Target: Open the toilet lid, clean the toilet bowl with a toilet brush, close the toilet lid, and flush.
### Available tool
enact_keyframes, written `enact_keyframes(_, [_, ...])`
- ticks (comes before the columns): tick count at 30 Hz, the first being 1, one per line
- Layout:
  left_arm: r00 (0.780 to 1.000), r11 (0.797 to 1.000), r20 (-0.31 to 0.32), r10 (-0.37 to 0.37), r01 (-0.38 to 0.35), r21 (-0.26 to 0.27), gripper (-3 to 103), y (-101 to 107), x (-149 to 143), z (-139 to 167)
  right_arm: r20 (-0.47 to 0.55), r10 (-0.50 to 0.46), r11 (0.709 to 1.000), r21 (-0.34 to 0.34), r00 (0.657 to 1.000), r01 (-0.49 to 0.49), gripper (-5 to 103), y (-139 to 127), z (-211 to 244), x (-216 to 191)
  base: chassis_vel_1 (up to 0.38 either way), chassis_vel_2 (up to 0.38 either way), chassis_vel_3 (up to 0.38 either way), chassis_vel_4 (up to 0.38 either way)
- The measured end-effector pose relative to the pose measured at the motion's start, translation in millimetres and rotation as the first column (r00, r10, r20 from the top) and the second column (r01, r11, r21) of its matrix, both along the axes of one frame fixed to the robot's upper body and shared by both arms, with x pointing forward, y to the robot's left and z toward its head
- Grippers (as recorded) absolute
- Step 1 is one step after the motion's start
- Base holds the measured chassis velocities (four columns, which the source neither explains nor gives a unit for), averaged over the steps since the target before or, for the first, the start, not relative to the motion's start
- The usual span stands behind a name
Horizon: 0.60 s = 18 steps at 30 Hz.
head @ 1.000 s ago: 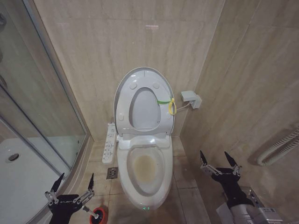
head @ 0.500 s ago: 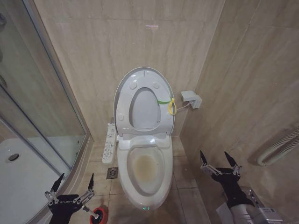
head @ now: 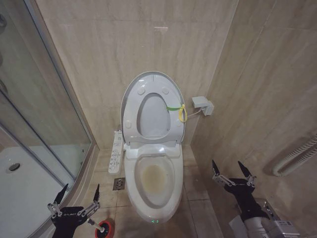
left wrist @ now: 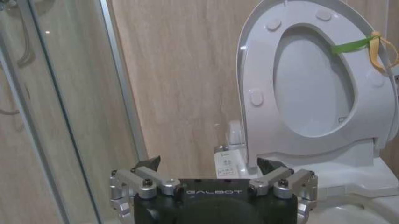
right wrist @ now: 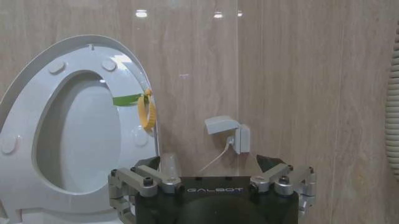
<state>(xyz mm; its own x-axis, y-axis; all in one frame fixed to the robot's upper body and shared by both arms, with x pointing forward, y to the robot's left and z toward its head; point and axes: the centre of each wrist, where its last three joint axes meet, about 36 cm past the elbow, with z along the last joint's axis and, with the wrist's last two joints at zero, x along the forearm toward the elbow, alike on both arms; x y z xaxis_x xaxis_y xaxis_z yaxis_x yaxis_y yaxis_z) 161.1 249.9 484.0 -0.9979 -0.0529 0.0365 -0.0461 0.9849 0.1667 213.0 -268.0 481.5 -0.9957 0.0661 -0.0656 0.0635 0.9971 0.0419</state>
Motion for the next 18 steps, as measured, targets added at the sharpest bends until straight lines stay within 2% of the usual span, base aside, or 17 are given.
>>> enact_keyframes(18, [1.000,1.000,0.000,0.000,0.000,0.000,100,0.0,0.0,0.0,0.000,0.000,1.000,0.000,1.000,0.000,100,0.0,0.0,0.0,0.000,0.000,0.000,0.000])
